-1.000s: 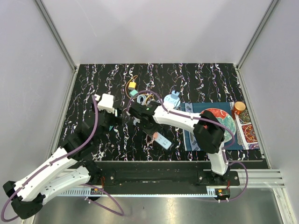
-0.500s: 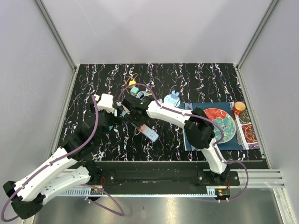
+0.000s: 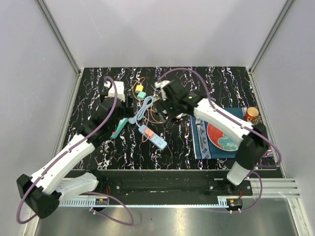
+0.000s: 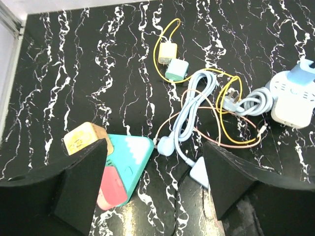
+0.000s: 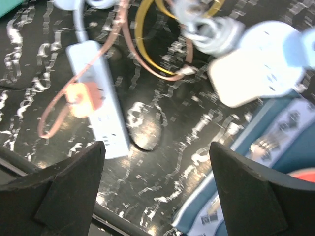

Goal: Insert the plug
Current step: Pick up the plug from the center of the board.

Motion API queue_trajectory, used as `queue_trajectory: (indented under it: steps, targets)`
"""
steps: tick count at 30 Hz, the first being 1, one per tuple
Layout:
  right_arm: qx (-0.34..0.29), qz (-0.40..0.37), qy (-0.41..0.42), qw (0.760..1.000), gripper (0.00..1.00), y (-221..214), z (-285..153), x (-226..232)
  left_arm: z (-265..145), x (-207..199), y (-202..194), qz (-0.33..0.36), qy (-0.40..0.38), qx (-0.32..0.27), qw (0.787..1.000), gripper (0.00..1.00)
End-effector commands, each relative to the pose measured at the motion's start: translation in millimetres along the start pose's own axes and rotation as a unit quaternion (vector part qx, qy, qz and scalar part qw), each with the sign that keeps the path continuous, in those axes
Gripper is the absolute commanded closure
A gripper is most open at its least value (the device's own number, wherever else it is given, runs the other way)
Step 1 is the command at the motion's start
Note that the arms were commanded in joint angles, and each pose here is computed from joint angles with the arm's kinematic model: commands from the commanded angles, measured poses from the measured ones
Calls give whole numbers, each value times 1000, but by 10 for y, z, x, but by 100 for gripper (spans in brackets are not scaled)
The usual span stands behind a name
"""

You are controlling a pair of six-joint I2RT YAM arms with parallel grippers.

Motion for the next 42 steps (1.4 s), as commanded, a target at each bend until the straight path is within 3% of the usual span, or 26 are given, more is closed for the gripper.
queue_trajectory:
  steps: [1, 5, 11, 20, 29, 42]
  targets:
    - [-29, 72, -43, 996, 9, -169, -227, -420, 277, -1, 273, -56, -21, 8, 998, 19]
    - [-62, 120, -34, 990, 9, -341, -294, -628, 807, -91, 317, -68, -37, 71, 994, 21]
    - [-87, 135, -40, 986, 9, -584, -308, -770, 1648, -159, 197, -67, -61, 165, 982, 27]
    - [-70, 127, -51, 988, 9, -729, -173, -888, 2525, -235, 0, -44, -71, 219, 972, 31]
    - [-57, 130, -49, 989, 9, -771, -97, -938, 3052, -226, -348, -44, -92, 258, 961, 31]
    - [-46, 134, -43, 989, 9, -804, -56, -950, 3235, -280, -670, -38, -110, 292, 949, 34]
Point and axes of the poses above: each gripper's point midway between its finger pads, its own z axis out along the fingers, its own x axis along the line the jaws close on, y = z × x, the point moved 10 cm from there along -z, back along the fingers, and after that the axes turned 9 degrees about z, right-handed, at the moved point
